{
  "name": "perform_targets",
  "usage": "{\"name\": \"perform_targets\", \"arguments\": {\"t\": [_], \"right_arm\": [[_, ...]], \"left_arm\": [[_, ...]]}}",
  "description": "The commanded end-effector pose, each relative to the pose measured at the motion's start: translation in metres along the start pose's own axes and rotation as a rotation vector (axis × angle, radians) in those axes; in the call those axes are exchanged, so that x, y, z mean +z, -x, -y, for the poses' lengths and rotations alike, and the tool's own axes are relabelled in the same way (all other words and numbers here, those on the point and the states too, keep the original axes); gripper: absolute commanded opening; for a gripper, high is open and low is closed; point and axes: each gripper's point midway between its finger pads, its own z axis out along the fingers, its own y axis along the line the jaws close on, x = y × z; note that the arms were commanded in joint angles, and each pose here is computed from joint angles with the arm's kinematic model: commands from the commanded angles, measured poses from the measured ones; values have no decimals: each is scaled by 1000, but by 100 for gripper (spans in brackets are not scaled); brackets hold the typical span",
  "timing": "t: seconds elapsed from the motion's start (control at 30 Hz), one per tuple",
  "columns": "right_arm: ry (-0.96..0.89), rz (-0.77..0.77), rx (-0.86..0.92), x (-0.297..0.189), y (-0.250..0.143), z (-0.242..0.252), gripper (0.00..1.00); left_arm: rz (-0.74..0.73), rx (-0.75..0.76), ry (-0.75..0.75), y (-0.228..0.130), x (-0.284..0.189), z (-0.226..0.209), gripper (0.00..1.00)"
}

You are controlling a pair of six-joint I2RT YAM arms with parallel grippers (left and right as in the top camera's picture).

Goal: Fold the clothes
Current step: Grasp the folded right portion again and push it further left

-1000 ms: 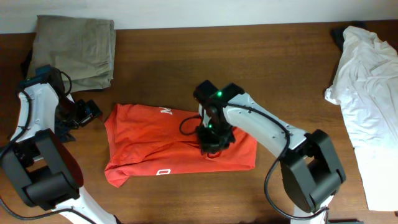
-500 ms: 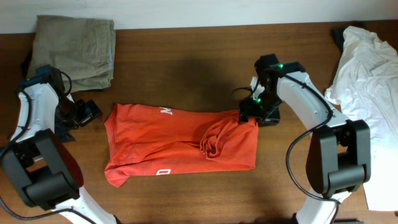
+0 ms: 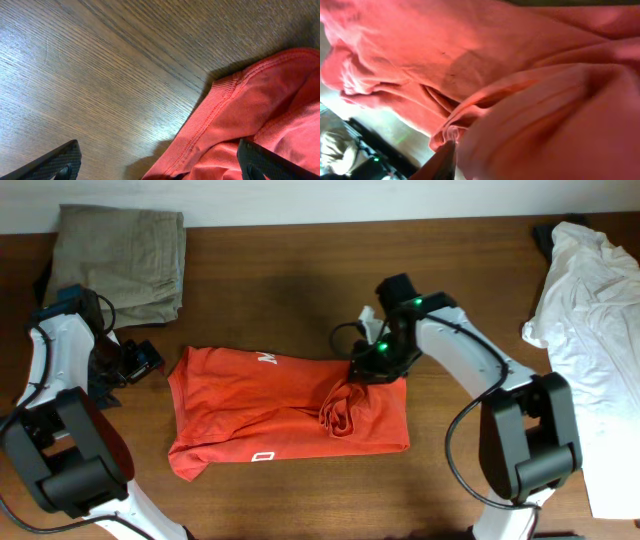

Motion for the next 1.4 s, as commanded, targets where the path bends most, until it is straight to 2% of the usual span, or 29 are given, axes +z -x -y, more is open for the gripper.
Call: {"name": "perform_targets", "arguments": {"t": [0.0,0.07,0.1,0.13,0.23,0.27,0.3,0.33,0.43,0.5,0.7,0.8,0.83,0.9,0.93,1.07,1.27,1.3,1.37], "right_arm": [[-22,9,-36,4,0,-14,30],[-19,10,-63,8,0,-22,12],[-13,25,-72,10,3,-26,9],[-7,44,-88,11,7,-30,13],[-97,64,-56,-15,16,-22,7],[-172,60,-75,-34,16,-18,18],[-260,54,-85,-46,13,-12,62],[-292,50,-88,-45,12,-9,71],[-327,-17,-70,-23,-6,4,58],[-336,-59,-72,-2,-13,11,54],[-362,-135,-76,33,-17,20,53],[-434,-149,-50,42,-15,39,46],[-432,-146,-51,42,-14,38,41],[-421,-143,-25,43,-15,36,8],[-415,-140,-25,42,-14,33,4],[-357,-162,-4,16,-12,0,4],[-340,-249,-161,49,-53,-54,4],[-340,-249,-179,54,-56,-61,5],[-344,-255,-213,60,-63,-69,71]], "left_arm": [[22,-5,0,3,-7,-1,99],[22,-5,0,3,-7,-1,99],[22,-5,0,3,-7,-1,99],[22,-5,0,3,-7,-1,99],[22,-5,0,3,-7,-1,99],[22,-5,0,3,-7,-1,99],[23,-5,0,3,-7,-1,99],[23,-5,0,3,-7,-1,99],[23,-5,0,3,-7,-1,99],[30,-5,-3,5,-7,0,99],[29,-5,-2,5,-7,0,99],[29,-5,-2,5,-7,0,99],[29,-5,-2,5,-7,0,99],[29,-5,-2,5,-7,0,99],[29,-5,-2,5,-7,0,99],[28,-5,-2,5,-7,-1,99],[29,-5,-2,5,-7,0,99],[29,-5,-2,5,-7,0,99],[28,-5,-2,4,-7,-1,99]]}}
